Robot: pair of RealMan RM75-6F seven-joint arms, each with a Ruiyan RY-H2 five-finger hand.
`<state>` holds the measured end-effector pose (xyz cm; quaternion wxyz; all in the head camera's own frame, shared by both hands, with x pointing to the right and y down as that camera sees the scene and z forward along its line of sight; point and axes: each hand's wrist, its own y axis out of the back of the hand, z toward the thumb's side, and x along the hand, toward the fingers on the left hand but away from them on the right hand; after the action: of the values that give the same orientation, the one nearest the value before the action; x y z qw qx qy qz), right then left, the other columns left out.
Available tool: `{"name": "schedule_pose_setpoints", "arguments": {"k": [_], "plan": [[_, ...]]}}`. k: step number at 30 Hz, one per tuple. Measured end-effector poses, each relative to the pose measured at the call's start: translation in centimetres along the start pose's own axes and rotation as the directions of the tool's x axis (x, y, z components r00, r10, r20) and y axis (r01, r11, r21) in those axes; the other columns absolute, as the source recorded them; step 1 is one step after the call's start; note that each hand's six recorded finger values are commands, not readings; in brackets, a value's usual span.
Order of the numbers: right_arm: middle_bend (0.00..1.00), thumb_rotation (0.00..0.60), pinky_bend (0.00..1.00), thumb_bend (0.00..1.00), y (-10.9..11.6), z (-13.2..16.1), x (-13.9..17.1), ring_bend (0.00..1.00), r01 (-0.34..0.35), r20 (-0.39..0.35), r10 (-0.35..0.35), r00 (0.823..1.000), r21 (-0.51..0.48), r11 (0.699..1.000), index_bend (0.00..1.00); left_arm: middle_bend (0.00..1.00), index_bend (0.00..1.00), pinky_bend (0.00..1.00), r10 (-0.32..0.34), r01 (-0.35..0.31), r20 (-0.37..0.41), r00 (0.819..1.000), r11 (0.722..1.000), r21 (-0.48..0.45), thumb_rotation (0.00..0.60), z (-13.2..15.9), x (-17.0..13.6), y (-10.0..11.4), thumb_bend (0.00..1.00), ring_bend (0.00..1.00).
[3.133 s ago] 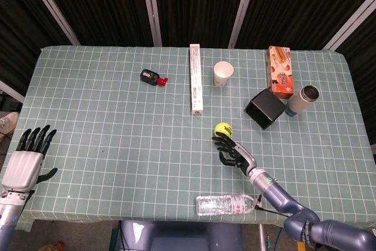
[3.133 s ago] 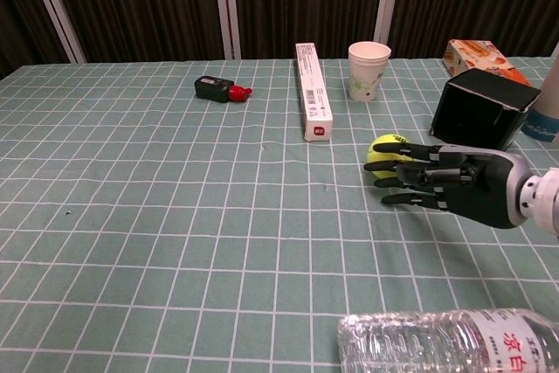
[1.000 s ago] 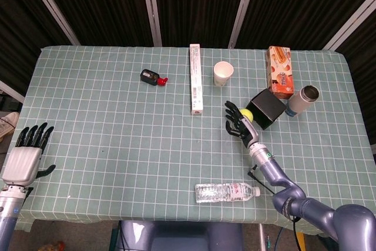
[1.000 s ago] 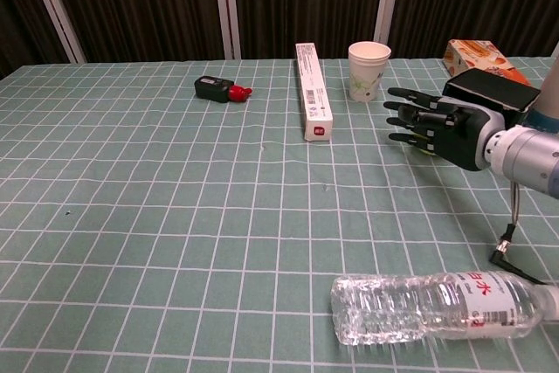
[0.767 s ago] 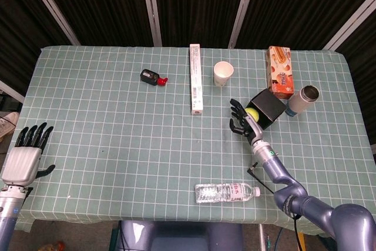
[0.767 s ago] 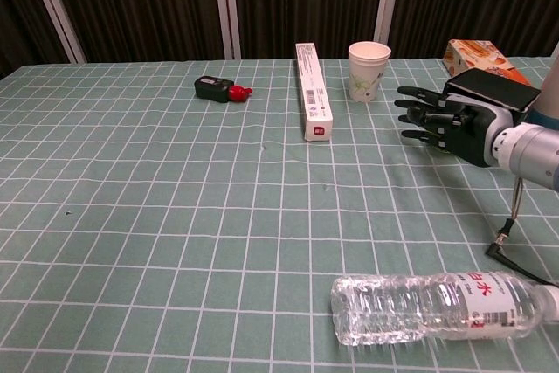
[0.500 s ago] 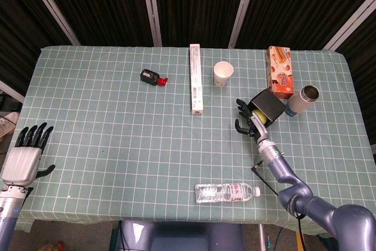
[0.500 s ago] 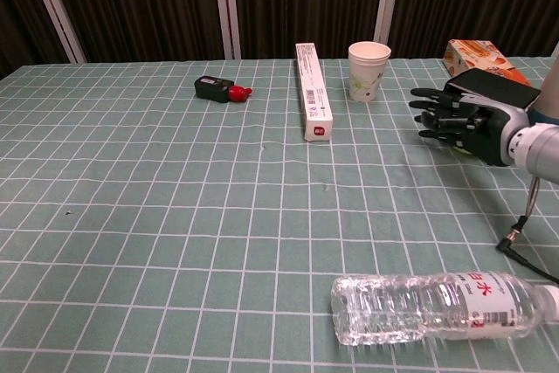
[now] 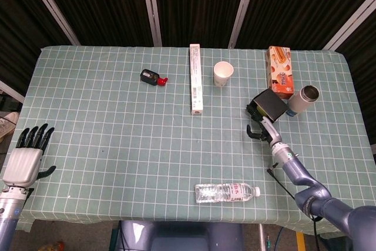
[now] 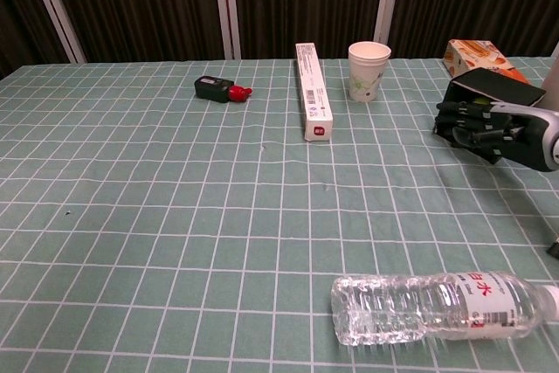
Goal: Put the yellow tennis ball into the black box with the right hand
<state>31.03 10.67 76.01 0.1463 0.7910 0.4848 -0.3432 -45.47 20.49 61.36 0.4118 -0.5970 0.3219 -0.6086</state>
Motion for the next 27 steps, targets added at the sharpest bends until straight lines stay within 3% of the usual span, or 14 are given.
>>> {"name": "schedule_pose_setpoints", "arguments": {"k": [6,15,22,27], "plan": [[0.05,0.6,0.0,0.68,0.7,-0.1,0.8,0.01,-0.014,0.006,0.013,1.0,0.059,0.998,0.0,0.0,0.0,0.01,-0.002,0.002,0.003,1.0,1.0,0.001,0.6,0.2,0.0,-0.1,0.12,0.0],[0.05,0.6,0.0,0.68,-0.6,1.4,2.6,0.01,-0.067,-0.059,0.068,0.996,0.021,0.998,0.0,0.0,0.0,0.01,0.011,-0.011,0.015,1.0,1.0,-0.004,0.6,0.4,-0.4,0.3,0.12,0.0],[0.05,0.6,0.0,0.68,-2.6,3.4,7.2,0.01,-0.169,-0.139,0.169,0.976,0.01,0.986,0.0,0.0,0.0,0.01,0.04,-0.039,0.034,0.999,0.999,-0.024,0.6,0.4,-1.3,1.2,0.12,0.0],[0.04,0.6,0.0,0.67,-2.2,4.3,11.5,0.0,-0.182,-0.177,0.193,0.965,0.075,0.98,0.0,0.0,0.0,0.01,0.064,-0.062,0.063,0.996,0.997,-0.038,0.6,0.7,-2.2,1.9,0.12,0.0]]}}
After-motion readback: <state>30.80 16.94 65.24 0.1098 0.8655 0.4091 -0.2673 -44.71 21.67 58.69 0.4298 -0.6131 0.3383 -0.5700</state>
